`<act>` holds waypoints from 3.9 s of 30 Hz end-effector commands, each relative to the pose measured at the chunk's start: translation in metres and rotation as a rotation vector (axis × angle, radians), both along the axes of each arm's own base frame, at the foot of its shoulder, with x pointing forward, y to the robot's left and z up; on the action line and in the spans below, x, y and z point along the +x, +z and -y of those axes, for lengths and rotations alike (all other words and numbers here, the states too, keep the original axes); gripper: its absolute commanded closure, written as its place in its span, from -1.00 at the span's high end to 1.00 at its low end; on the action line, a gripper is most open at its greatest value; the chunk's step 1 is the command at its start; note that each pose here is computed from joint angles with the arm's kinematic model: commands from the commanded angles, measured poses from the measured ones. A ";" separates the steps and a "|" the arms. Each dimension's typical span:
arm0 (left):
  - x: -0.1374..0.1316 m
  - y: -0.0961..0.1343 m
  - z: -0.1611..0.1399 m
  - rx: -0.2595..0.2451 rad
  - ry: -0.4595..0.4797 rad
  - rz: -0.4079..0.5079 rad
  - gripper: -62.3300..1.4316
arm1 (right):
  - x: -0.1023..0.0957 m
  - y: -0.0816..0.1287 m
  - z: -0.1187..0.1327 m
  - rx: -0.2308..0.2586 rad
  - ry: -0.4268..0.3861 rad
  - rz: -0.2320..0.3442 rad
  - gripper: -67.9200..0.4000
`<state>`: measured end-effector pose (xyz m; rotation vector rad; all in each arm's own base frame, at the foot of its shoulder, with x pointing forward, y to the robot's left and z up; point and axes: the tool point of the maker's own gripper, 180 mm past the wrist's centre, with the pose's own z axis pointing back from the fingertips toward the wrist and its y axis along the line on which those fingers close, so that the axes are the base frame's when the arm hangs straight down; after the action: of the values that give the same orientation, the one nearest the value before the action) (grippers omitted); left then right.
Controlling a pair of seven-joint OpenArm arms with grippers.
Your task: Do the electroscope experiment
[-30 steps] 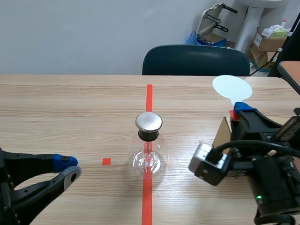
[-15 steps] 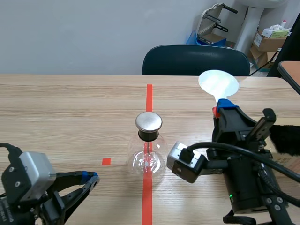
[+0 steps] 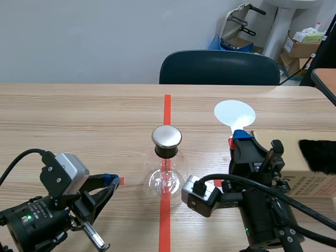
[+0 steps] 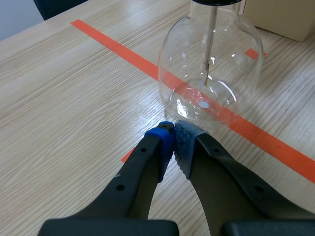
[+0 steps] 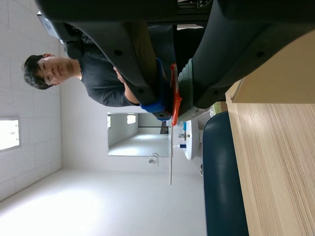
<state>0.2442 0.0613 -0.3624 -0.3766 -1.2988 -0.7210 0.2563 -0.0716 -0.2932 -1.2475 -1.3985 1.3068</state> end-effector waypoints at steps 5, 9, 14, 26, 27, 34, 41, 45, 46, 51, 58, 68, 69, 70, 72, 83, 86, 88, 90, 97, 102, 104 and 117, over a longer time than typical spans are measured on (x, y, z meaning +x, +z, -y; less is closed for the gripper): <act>0.008 0.000 0.009 -0.017 0.006 0.019 -0.85 | 0.005 0.014 -0.001 0.022 0.000 0.050 -0.94; 0.011 -0.002 0.010 -0.016 0.011 0.021 -0.85 | 0.004 0.017 0.000 0.033 -0.002 0.066 -0.94; 0.012 -0.002 0.014 -0.009 0.001 0.028 -0.85 | 0.004 0.018 0.001 0.036 -0.005 0.071 -0.94; 0.010 -0.002 0.019 -0.004 -0.012 0.034 -0.85 | 0.004 0.018 0.001 0.037 -0.008 0.071 -0.94; 0.010 -0.002 0.019 -0.005 -0.012 0.034 -0.85 | 0.004 0.018 0.001 0.037 -0.008 0.071 -0.94; 0.010 -0.002 0.020 -0.008 -0.014 0.033 -0.85 | 0.004 0.018 0.001 0.037 -0.008 0.072 -0.94; 0.010 -0.002 0.020 -0.008 -0.014 0.032 -0.85 | 0.004 0.018 0.001 0.037 -0.008 0.072 -0.94; 0.010 -0.002 0.020 -0.008 -0.014 0.032 -0.85 | 0.004 0.018 0.001 0.037 -0.008 0.072 -0.94; 0.010 -0.002 0.020 -0.008 -0.014 0.032 -0.85 | 0.004 0.018 0.001 0.037 -0.008 0.072 -0.94; 0.010 -0.002 0.020 -0.008 -0.014 0.032 -0.85 | 0.004 0.018 0.001 0.037 -0.008 0.072 -0.94; 0.010 -0.002 0.020 -0.008 -0.013 0.032 -0.85 | 0.004 0.018 0.001 0.037 -0.008 0.072 -0.94; 0.010 -0.002 0.020 -0.009 -0.014 0.033 -0.85 | 0.004 0.018 0.001 0.037 -0.008 0.072 -0.94; 0.010 -0.002 0.020 -0.010 -0.014 0.034 -0.85 | 0.004 0.018 0.001 0.037 -0.008 0.072 -0.94; 0.010 -0.001 0.021 -0.012 -0.014 0.037 -0.85 | 0.004 0.018 0.001 0.037 -0.008 0.072 -0.94; 0.010 -0.001 0.021 -0.014 -0.014 0.039 -0.85 | 0.004 0.018 0.001 0.037 -0.008 0.072 -0.94; 0.010 -0.001 0.020 -0.013 -0.014 0.038 -0.85 | 0.004 0.018 0.001 0.037 -0.007 0.072 -0.94; 0.010 -0.001 0.020 -0.012 -0.014 0.037 -0.85 | 0.004 0.018 0.001 0.037 -0.007 0.072 -0.94; 0.010 -0.001 0.020 -0.011 -0.012 0.039 -0.85 | 0.004 0.018 0.001 0.037 -0.007 0.072 -0.94; 0.010 -0.001 0.020 -0.011 -0.012 0.039 -0.85 | 0.004 0.018 0.001 0.037 -0.007 0.072 -0.94; 0.010 -0.001 0.020 -0.011 -0.012 0.039 -0.85 | 0.004 0.018 0.001 0.038 -0.007 0.072 -0.94; 0.010 -0.002 0.020 -0.009 -0.011 0.037 -0.85 | 0.004 0.018 0.001 0.038 -0.007 0.072 -0.94; 0.010 -0.002 0.020 -0.009 -0.011 0.037 -0.85 | 0.004 0.020 0.001 0.042 -0.006 0.079 -0.94; 0.010 -0.002 0.020 -0.006 -0.011 0.034 -0.85 | 0.004 0.020 0.000 0.043 -0.003 0.081 -0.94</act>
<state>0.2489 0.0457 -0.3751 -0.3702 -1.2933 -0.7445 0.2564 -0.0731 -0.2933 -1.2512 -1.3922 1.3014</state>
